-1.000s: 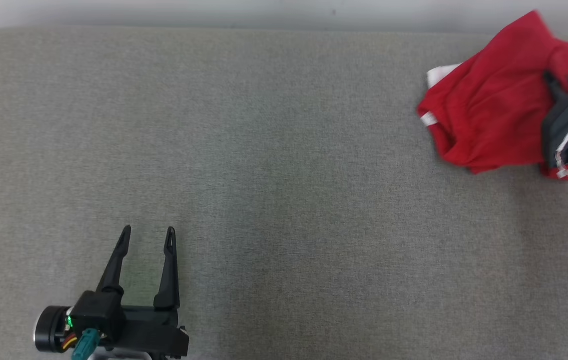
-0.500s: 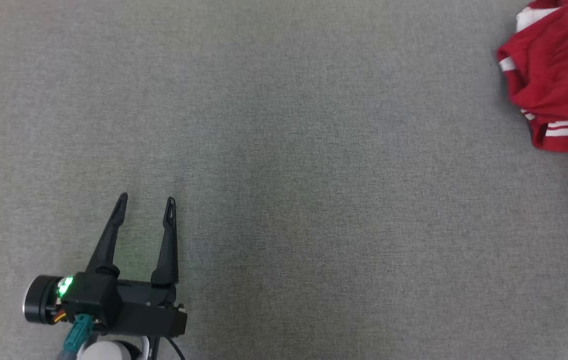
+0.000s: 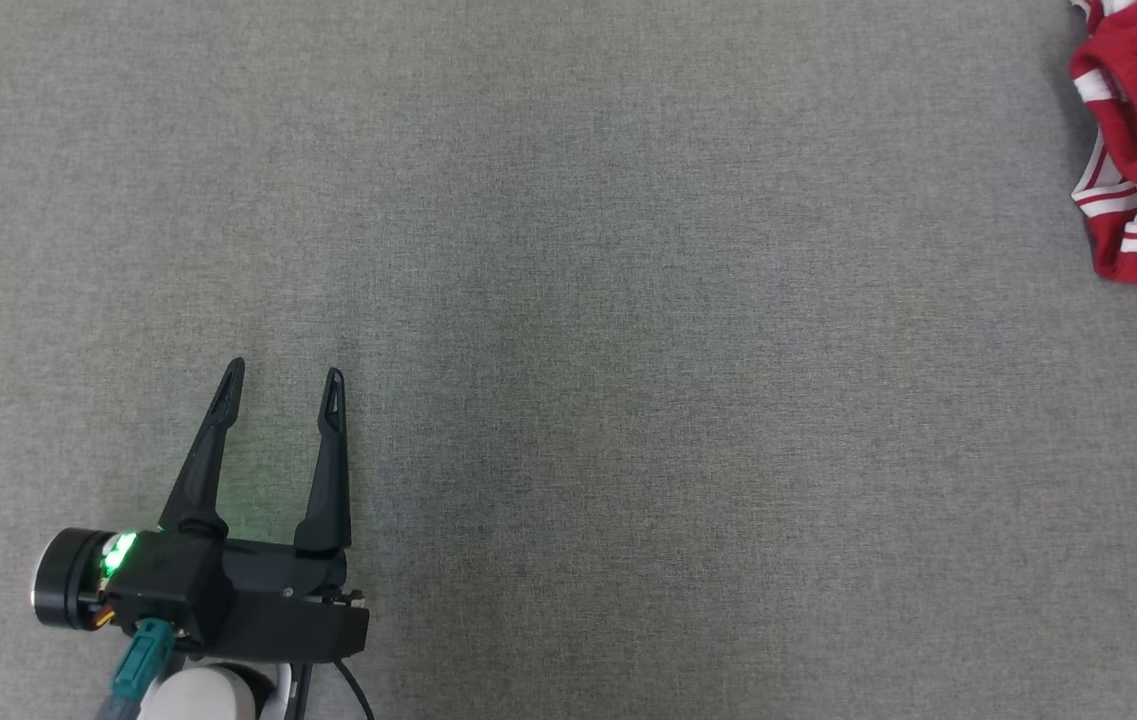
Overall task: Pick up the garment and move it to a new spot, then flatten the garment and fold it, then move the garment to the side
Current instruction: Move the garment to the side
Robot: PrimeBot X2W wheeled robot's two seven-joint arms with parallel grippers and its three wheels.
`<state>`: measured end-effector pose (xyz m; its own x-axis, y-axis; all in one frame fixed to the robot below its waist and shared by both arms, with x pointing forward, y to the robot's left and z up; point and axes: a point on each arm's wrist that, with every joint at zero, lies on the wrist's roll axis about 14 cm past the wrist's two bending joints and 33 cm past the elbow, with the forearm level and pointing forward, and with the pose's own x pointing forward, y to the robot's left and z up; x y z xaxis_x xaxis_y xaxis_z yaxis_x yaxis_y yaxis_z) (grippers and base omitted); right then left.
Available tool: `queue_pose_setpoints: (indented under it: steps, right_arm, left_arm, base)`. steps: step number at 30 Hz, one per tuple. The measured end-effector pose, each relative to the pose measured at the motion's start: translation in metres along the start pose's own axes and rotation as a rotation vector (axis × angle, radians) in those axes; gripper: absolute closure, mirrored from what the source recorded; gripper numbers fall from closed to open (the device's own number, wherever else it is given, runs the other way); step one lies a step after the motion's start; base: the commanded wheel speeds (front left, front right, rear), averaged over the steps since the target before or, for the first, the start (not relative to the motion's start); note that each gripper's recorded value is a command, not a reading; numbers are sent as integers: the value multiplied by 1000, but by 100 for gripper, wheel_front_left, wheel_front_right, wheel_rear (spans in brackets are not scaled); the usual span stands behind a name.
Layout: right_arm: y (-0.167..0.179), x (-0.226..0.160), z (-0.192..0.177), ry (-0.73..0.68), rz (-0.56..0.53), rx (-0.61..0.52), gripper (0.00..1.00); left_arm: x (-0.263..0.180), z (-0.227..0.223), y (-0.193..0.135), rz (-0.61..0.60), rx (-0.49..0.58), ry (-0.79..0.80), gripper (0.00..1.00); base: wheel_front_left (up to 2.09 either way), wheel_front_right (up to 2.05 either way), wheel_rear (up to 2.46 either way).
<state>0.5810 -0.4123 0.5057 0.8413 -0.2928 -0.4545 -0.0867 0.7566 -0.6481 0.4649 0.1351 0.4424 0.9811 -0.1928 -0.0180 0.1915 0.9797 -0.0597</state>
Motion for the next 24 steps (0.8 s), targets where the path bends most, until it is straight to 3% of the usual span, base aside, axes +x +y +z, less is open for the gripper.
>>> queue_pose_setpoints:
  steps: [4,5,6,7,8,9,16,21,24]
  right_arm:
    - [-2,3,-3,10,-9,-6,100]
    - [-2,3,-4,13,-12,-7,94]
    - [-3,3,-6,20,-16,-4,74]
    - [-4,4,-8,29,-19,0,65]
    - [-5,4,-11,40,-23,5,38]
    - [-6,4,-12,44,-27,10,0]
    - [-36,-8,11,-46,-103,20,0]
    - [-45,-24,51,-225,-124,91,0]
    - [-44,-37,71,-330,-129,74,0]
  left_arm:
    - [0,0,2,6,2,1,0]
    - [0,-1,3,7,2,1,0]
    - [0,-1,3,8,2,2,0]
    - [0,-1,4,10,2,2,0]
    - [0,-1,4,11,2,3,0]
    - [0,-1,4,12,2,3,0]
    - [-3,4,8,25,2,-5,0]
    - [-11,9,9,36,2,-7,0]
    - [-17,13,11,46,-1,-11,0]
  base:
    - [0,0,0]
    - [0,0,0]
    - [0,0,0]
    - [0,0,0]
    - [0,0,0]
    - [0,0,0]
    - [0,0,0]
    - [0,0,0]
    - [0,0,0]
